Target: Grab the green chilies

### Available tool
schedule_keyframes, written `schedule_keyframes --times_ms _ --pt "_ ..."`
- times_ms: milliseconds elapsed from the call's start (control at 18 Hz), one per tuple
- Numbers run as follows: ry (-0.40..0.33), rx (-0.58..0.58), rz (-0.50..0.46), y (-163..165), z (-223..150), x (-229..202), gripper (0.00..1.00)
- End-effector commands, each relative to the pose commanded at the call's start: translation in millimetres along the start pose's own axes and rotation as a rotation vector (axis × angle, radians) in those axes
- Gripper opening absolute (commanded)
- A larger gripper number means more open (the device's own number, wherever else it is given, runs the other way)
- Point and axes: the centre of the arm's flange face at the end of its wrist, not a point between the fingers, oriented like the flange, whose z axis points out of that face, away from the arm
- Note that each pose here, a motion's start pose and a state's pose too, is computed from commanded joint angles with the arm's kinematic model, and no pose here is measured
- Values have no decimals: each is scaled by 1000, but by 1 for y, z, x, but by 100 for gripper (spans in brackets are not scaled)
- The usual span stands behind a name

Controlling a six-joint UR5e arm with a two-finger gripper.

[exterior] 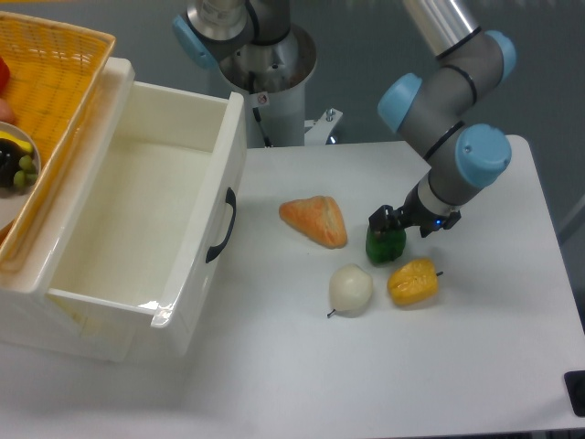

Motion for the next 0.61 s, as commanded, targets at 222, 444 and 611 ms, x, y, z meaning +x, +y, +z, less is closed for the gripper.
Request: schedule_keyframes --times_ms 222,444,611 --pt "1 -6 2 0 3 3 100" --pt "0 -12 2 2 5 3 100" --pt "0 -16 5 2 6 4 91"
